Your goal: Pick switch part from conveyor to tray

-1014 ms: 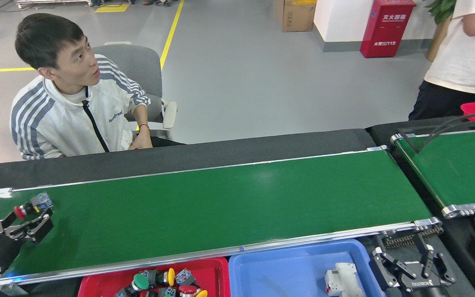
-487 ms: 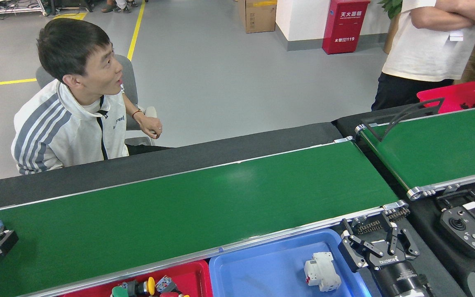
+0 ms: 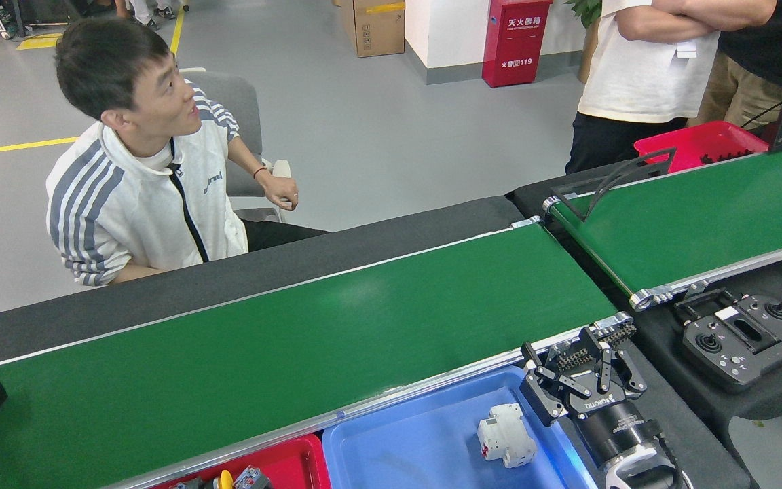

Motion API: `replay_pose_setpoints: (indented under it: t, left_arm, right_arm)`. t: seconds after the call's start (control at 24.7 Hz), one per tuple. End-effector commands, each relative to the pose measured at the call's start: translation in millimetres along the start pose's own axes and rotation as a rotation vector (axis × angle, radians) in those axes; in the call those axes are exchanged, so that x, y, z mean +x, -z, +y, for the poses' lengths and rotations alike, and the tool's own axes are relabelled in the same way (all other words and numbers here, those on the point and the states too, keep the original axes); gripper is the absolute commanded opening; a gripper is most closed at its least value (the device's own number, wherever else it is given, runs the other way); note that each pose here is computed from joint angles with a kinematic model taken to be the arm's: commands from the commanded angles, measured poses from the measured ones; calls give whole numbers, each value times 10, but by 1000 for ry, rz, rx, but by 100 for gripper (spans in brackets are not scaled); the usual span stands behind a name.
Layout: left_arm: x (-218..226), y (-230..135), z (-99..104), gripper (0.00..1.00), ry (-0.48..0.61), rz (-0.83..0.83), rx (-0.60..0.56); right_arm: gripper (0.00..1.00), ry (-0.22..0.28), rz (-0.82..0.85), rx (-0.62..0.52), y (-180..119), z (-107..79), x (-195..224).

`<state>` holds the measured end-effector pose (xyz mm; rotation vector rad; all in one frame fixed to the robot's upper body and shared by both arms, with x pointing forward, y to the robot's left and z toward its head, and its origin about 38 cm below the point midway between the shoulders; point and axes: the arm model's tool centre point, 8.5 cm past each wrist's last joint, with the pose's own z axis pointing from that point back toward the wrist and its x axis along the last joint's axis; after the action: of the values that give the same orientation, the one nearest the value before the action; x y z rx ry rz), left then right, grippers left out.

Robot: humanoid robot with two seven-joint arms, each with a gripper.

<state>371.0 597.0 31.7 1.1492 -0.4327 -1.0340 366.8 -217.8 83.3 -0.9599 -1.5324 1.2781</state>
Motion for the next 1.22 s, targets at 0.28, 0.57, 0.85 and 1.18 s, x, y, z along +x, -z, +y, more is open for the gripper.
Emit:
replay_pose_setpoints:
  t: [0.28, 0.57, 0.85, 1.18]
  left_arm:
    - [319, 15, 56, 25, -32, -105, 26]
    - [609, -93, 51, 13, -29, -230, 132]
    - [771, -449, 50, 11, 26, -397, 252]
    - [1134, -1217, 81, 33, 54, -730, 398]
  right_arm:
    - [99, -7, -7, -21, 45, -76, 28]
    - [99, -7, -3, -15, 6, -54, 23]
    - [99, -6, 40, -7, -169, -22, -78]
    - [99, -11, 112, -5, -309, -30, -313]
